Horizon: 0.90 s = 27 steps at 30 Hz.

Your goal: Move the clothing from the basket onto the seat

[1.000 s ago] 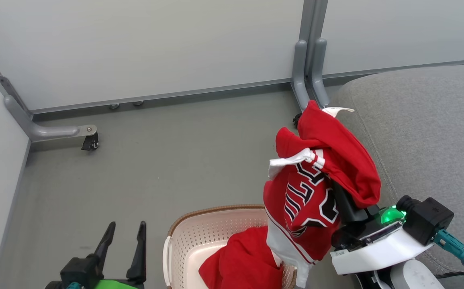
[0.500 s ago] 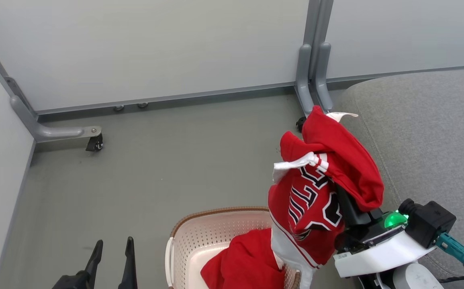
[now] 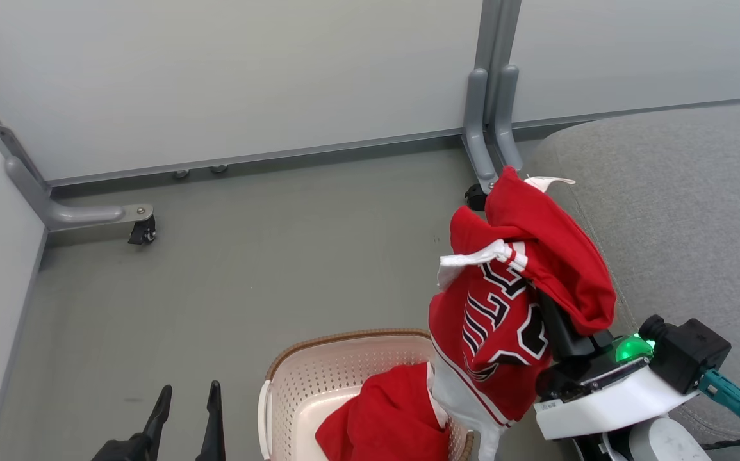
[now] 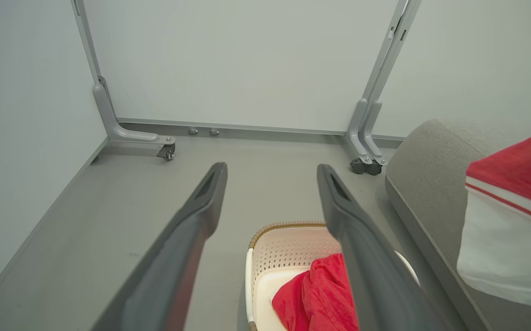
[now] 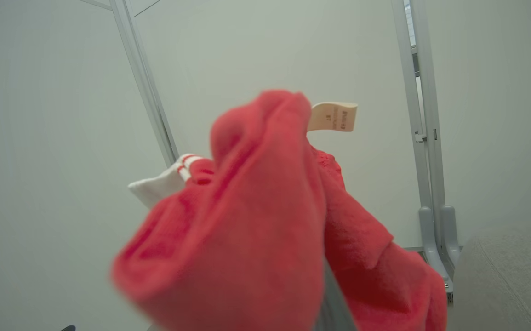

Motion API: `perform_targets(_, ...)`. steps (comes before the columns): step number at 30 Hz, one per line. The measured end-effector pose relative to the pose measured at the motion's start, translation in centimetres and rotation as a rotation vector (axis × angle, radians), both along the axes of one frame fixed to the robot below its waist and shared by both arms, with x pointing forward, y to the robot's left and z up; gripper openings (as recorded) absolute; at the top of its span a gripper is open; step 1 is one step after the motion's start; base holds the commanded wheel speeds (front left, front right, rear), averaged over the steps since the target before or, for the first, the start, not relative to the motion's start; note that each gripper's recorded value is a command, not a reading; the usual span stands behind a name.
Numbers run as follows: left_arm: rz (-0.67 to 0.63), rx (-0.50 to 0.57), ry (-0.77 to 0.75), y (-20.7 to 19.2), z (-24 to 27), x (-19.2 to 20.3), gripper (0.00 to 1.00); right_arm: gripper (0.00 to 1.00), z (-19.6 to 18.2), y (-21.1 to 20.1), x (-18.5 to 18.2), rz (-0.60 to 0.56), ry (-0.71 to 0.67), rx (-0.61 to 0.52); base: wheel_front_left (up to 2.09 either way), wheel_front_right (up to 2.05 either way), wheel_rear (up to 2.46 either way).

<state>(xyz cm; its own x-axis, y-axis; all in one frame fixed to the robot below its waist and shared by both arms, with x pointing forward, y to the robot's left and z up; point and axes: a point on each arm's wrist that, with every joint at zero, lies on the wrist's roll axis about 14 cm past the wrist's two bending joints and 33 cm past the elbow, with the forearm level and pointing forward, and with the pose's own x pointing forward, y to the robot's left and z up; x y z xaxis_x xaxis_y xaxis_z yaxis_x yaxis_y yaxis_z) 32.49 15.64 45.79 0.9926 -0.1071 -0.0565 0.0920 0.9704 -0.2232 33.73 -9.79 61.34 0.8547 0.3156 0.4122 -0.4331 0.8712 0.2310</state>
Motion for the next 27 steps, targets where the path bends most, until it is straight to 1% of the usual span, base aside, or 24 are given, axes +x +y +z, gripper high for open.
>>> perform_targets(5,-0.049,0.005,0.005,-1.5,-0.2,0.3,1.00,0.00,0.0,-1.1,-0.2,-0.030,-0.002,-0.014,0.00,0.00,0.00)
perform_targets(12,-0.124,0.009,0.009,-3.7,-0.2,1.3,1.00,0.00,0.0,-3.9,-0.7,-0.119,-0.005,-0.022,0.00,0.00,0.00)
perform_targets(16,-0.177,0.014,-0.005,-5.4,0.2,2.4,1.00,0.00,0.0,-5.9,-1.2,-0.184,-0.012,-0.048,0.00,0.00,0.00)
perform_targets(27,-0.376,0.018,-0.013,-12.0,0.3,4.2,1.00,0.00,-0.3,-12.2,-3.8,-0.406,0.006,-0.051,0.00,0.00,0.00)
